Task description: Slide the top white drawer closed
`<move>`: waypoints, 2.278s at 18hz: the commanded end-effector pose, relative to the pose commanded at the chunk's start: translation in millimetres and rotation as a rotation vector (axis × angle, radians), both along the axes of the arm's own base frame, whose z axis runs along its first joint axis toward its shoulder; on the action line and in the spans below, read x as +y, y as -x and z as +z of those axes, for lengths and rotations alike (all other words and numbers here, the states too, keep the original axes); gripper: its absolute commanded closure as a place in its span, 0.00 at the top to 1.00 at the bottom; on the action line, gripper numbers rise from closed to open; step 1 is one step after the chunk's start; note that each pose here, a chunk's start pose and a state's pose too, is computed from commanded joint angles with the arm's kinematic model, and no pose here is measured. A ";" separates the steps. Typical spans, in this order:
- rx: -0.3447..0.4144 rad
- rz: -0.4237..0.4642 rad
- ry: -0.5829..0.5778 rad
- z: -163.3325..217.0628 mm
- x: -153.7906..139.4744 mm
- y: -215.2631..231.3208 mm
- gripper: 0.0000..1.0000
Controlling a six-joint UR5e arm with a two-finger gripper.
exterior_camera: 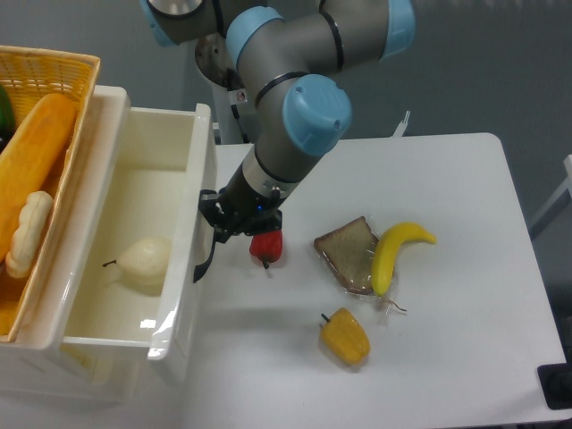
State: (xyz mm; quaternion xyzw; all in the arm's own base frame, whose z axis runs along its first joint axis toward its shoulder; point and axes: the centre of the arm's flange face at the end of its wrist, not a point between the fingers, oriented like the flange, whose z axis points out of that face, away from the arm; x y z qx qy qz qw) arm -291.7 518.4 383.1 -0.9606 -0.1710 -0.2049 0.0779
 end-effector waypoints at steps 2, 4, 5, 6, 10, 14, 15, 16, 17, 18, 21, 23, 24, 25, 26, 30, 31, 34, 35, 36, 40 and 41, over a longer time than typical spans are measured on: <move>0.002 -0.011 -0.001 1.8 3.5 -7.7 0.00; 0.002 -0.024 0.000 1.9 8.3 -16.4 0.00; 0.002 -0.025 -0.001 2.0 9.3 -17.9 0.00; 0.003 -0.029 -0.001 2.2 11.1 -21.1 0.00; 0.001 -0.048 0.002 -0.2 18.1 -32.4 0.00; 0.000 -0.057 0.003 -2.1 22.1 -36.0 0.00; 0.000 -0.058 0.003 -2.1 22.4 -36.8 0.00; 0.000 -0.071 0.003 -2.1 25.5 -43.4 0.00; 0.000 -0.077 0.002 -1.4 27.6 -47.4 0.00; 0.002 -0.080 0.001 -0.5 28.1 -49.3 0.00; 0.003 -0.091 0.000 0.2 30.9 -55.0 0.00; 0.004 -0.092 -0.003 1.5 32.3 -55.2 0.00; 0.003 -0.092 -0.003 1.4 33.2 -55.6 0.00; 0.001 -0.083 0.001 1.4 33.2 -55.6 0.00; 0.002 -0.087 0.000 2.3 35.3 -59.5 0.00; 0.005 -0.094 0.010 -2.5 45.7 -58.3 0.00; 0.005 -0.095 0.010 -2.5 46.0 -59.1 0.00; 0.007 -0.095 0.010 -1.5 45.2 -59.6 0.02; 0.009 -0.095 0.008 0.1 45.1 -59.6 0.08; 0.012 -0.092 0.006 -0.6 44.1 -55.7 0.13; 0.028 0.012 -0.012 9.0 15.7 6.8 0.64; 0.037 0.032 -0.021 13.0 10.4 19.5 0.76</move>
